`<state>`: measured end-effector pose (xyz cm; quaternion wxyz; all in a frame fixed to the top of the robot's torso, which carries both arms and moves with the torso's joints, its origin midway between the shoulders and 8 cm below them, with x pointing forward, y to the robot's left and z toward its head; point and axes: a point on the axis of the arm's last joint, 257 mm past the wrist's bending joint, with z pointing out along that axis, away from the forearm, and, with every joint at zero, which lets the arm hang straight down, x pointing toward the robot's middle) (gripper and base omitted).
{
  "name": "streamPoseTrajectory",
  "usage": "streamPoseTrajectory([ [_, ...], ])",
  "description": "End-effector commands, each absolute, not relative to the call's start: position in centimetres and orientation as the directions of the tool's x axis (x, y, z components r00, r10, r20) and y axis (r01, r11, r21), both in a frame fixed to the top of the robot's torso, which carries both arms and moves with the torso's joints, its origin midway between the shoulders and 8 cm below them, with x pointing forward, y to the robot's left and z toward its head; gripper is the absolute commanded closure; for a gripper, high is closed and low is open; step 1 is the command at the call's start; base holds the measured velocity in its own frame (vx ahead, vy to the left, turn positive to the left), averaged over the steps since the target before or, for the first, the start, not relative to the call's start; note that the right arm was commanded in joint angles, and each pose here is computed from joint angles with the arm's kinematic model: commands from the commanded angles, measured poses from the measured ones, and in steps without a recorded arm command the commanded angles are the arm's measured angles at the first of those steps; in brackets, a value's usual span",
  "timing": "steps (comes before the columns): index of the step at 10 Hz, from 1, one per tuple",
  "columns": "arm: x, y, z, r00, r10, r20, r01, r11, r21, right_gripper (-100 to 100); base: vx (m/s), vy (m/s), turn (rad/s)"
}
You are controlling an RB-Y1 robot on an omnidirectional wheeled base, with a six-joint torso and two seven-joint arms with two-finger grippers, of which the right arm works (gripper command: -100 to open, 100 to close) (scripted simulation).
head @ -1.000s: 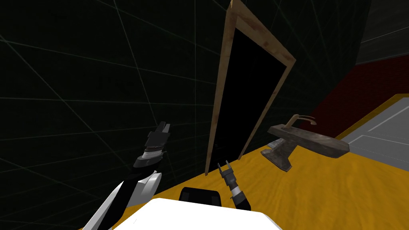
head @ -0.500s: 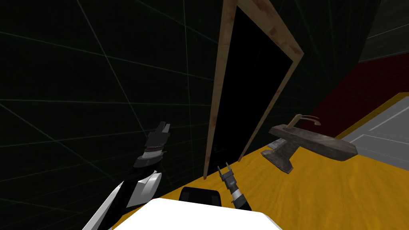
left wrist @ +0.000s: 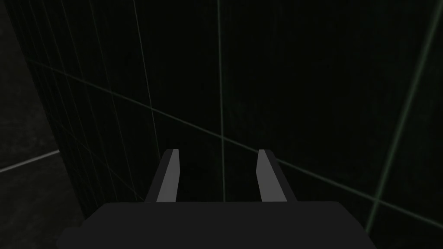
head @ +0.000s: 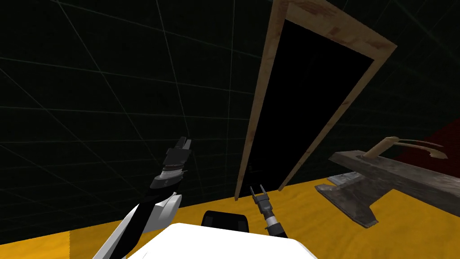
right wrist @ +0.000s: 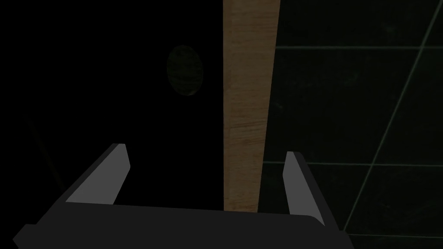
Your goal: Pull the door open
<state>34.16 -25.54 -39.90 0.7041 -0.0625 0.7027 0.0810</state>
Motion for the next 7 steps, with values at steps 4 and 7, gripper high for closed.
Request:
streamPoseTrajectory([
  [4,33.6,-31.5,-40.1,0.0,0.029,-1.0,-0.04,0.999,0.029,-100,-0.012,0.037,0.374],
  [7,32.7,-35.2,-40.1,0.003,0.028,-1.0,0.062,0.998,0.028,-100,0.047,-0.008,0.326],
])
